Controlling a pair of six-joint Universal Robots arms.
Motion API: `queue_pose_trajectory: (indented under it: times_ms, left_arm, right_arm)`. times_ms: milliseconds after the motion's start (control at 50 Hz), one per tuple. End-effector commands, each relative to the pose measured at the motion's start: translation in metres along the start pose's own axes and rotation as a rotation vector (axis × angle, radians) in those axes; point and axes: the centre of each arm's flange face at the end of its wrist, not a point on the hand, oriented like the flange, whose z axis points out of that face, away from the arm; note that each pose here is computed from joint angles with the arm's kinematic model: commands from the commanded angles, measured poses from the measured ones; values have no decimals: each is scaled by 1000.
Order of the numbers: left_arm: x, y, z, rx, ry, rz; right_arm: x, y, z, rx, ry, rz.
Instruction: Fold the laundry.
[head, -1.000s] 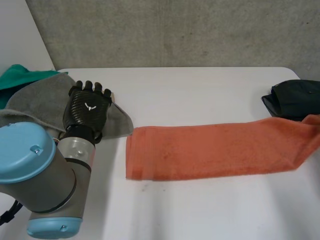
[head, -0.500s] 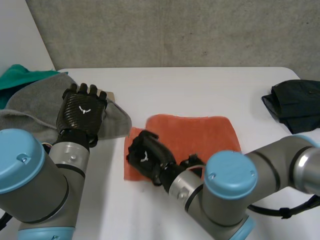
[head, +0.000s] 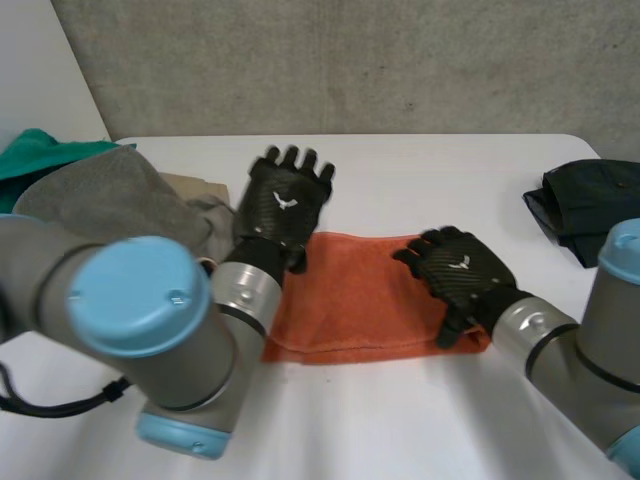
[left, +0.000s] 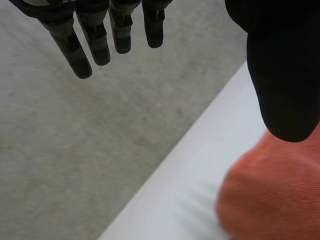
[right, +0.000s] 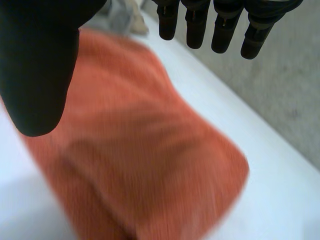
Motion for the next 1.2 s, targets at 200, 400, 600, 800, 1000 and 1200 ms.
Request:
queue_pose_trajectory:
  times_ms: [200, 400, 600, 800, 1000, 1200]
  left_arm:
    - [38, 86, -7, -356, 29, 203]
    - [33, 75, -24, -382, -8, 230]
    - [23, 45, -42, -330, -18, 211]
    - [-34, 0, -42, -236, -165, 147]
    - [-67, 10, -40, -272, -255, 120]
    - [-67, 8, -30, -221, -251, 16]
  right_arm:
    - [27, 50, 2, -141, 80, -64]
    - [28, 51, 5, -126, 88, -55]
    - [34, 48, 8, -107, 119, -86]
    - [15, -5, 14, -14, 188, -522]
    - [-131, -43, 15, 451, -178, -814]
    - [-135, -47, 12, 390, -217, -470]
